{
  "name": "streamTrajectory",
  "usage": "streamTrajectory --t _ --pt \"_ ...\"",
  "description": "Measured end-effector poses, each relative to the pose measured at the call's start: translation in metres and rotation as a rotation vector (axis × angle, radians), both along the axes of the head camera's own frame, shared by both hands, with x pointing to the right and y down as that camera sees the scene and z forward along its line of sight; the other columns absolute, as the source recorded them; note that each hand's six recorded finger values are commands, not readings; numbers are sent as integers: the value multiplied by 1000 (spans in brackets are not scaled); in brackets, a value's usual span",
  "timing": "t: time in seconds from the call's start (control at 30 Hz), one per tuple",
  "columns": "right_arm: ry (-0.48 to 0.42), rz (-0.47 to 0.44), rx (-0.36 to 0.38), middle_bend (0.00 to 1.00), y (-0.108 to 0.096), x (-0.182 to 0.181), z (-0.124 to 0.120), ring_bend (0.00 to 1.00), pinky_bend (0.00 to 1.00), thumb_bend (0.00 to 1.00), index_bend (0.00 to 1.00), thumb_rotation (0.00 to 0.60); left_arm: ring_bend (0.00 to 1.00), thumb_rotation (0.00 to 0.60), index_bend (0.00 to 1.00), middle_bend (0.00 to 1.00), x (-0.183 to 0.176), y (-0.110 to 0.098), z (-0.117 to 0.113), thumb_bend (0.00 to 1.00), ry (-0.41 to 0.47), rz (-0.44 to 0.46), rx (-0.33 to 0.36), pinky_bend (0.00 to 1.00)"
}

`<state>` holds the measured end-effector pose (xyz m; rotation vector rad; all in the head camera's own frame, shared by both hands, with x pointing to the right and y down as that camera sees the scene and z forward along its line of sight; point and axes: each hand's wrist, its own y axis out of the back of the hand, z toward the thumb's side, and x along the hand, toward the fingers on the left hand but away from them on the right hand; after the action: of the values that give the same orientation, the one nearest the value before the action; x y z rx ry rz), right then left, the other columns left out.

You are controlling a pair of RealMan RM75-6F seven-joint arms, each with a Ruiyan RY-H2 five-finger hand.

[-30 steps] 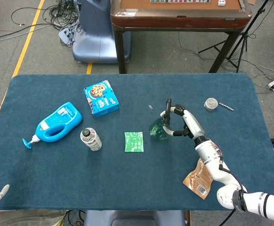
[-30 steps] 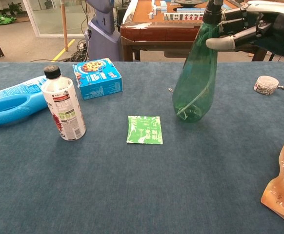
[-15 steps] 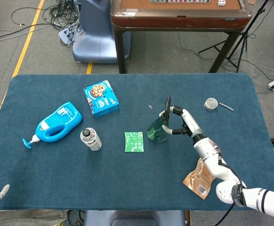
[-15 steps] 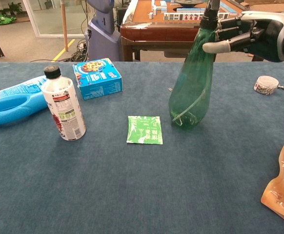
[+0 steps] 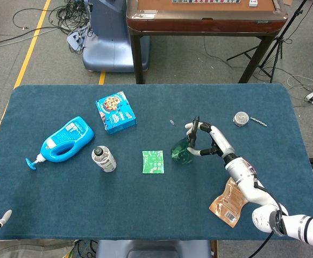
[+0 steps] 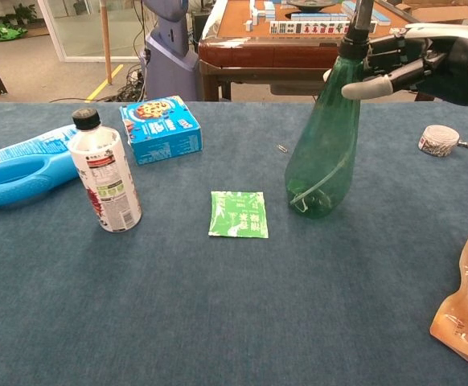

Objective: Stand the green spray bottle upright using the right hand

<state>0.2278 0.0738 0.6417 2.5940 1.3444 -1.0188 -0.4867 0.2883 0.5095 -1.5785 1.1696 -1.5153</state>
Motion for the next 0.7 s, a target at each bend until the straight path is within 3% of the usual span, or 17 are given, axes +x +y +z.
streamTrajectory --t 0.7 --pt "60 -43 27 153 1 18 -1 27 0 48 239 600 56 600 70 0 2 -2 0 255 -1 6 -1 20"
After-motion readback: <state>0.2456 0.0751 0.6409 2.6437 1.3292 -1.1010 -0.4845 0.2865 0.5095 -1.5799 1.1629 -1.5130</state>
